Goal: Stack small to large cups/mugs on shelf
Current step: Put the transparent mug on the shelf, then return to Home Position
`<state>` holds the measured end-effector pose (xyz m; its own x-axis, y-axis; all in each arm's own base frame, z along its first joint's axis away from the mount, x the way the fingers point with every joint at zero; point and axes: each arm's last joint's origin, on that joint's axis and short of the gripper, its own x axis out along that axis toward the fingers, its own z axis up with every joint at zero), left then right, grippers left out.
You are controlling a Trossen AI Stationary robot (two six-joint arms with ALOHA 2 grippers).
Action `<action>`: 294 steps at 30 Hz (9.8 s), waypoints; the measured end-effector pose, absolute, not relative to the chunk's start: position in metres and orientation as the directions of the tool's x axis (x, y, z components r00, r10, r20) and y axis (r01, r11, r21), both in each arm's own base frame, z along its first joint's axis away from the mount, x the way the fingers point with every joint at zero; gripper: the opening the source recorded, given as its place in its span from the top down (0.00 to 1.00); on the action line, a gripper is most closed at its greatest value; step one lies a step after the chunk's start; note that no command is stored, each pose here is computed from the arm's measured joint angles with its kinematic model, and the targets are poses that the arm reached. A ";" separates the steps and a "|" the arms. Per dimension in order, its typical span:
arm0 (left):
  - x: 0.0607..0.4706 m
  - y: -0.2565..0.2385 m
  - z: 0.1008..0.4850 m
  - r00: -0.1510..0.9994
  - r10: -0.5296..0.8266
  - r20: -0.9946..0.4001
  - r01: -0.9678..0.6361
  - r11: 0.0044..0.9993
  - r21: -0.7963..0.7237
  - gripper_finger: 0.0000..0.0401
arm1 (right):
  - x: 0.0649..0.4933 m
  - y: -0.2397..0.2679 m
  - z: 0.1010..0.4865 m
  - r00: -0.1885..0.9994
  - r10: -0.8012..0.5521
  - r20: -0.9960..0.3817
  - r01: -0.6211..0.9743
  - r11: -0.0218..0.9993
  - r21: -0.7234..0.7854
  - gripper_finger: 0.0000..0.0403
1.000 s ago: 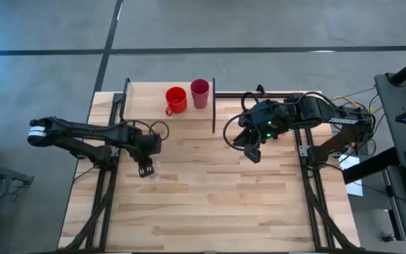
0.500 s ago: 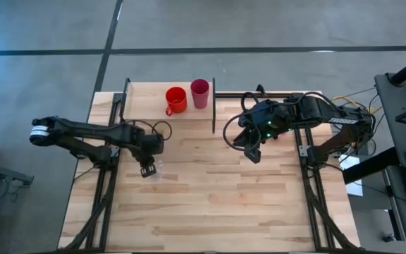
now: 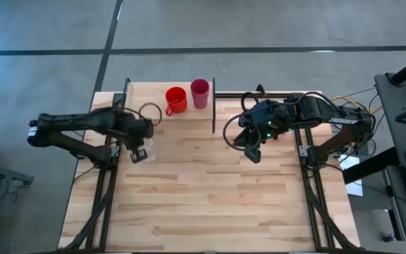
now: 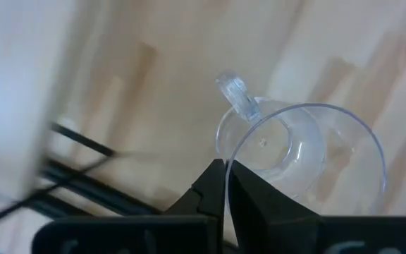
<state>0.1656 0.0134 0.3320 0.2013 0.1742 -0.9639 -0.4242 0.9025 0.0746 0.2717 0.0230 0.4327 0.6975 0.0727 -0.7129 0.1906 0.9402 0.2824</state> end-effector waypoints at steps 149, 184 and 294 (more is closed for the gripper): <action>0.040 0.021 0.372 0.952 0.278 0.132 -0.233 0.932 -0.279 0.81 | 0.214 -0.035 0.397 0.990 -0.100 -0.101 0.116 0.979 0.168 0.86; 0.041 0.027 0.273 0.919 0.392 0.036 -0.355 0.866 -0.353 0.81 | 0.120 -0.018 0.303 0.968 -0.150 0.200 0.068 0.927 0.370 0.86; 0.099 0.044 0.200 0.969 0.089 0.231 0.019 0.904 -0.426 0.81 | 0.099 -0.022 0.190 0.900 -0.373 0.227 0.200 0.814 0.546 0.86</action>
<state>0.0989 0.0442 0.2003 0.9690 0.0885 0.2307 0.0189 0.9044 -0.4263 0.0992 -0.0217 0.1901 0.8996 -0.3729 0.2272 0.1996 0.8139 0.5456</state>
